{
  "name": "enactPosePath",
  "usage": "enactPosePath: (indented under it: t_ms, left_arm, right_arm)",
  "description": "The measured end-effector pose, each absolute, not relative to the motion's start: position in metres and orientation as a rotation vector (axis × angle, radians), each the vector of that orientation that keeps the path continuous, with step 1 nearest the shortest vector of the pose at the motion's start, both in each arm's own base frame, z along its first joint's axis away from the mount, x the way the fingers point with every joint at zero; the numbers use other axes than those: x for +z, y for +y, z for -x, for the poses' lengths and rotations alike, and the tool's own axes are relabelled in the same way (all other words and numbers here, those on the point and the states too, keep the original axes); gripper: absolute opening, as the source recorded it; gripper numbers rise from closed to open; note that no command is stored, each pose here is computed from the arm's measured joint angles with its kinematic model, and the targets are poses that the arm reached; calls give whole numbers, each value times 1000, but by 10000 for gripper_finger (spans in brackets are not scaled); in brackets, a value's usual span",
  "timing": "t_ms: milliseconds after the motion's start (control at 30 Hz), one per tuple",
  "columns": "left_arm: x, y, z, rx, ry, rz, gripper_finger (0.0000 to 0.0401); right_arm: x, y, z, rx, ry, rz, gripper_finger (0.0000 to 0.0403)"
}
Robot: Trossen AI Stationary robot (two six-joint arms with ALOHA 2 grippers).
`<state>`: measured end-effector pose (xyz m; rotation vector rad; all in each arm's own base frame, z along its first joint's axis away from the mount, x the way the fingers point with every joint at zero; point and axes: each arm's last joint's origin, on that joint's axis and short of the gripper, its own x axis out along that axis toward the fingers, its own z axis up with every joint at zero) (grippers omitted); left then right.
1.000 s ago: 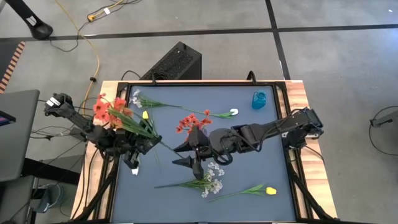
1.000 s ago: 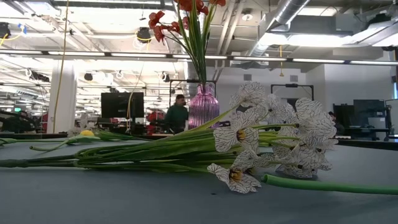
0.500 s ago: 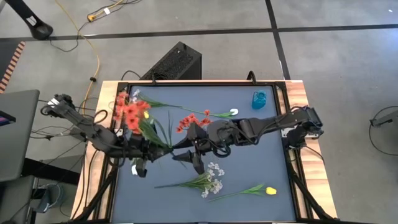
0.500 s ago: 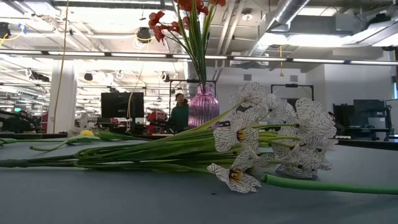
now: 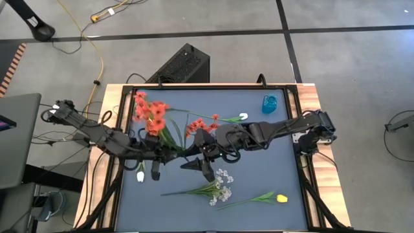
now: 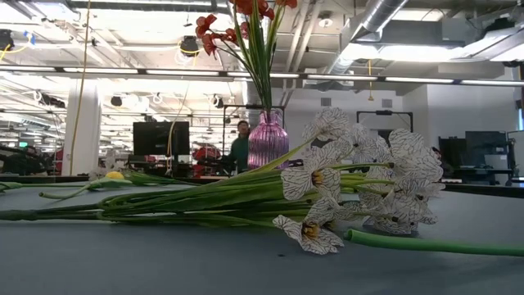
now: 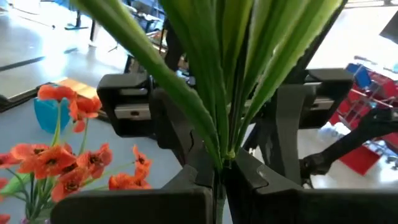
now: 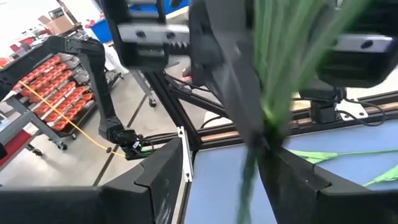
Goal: Sort flowers into vase by color
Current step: Put the orange flower into the pink vase
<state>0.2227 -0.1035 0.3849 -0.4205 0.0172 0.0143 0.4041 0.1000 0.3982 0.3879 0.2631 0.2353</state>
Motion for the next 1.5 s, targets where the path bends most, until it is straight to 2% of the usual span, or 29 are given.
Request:
enactPosePath:
  t_ms: [233,567,733,1000,1200,1333,1500]
  left_arm:
    - [382,-102,-223,4,48,424,0]
    - [382,-101,-223,46,45,410,0]
    - [382,-100,-222,83,33,412,17]
    - [387,-98,-220,93,0,376,92]
    - [403,-91,-210,121,-110,313,143]
    - [411,-83,-200,182,-144,270,160]
    - [410,-72,-197,299,-119,221,162]
  right_arm:
    - [397,94,-405,220,268,-386,200]
    - [397,87,-407,207,268,-388,76]
    - [398,86,-407,208,267,-388,39]
    - [419,82,-390,228,198,-293,34]
    - [464,64,-341,227,121,-182,32]
    - [471,51,-311,183,101,-119,32]
    - [471,29,-255,67,30,-93,32]
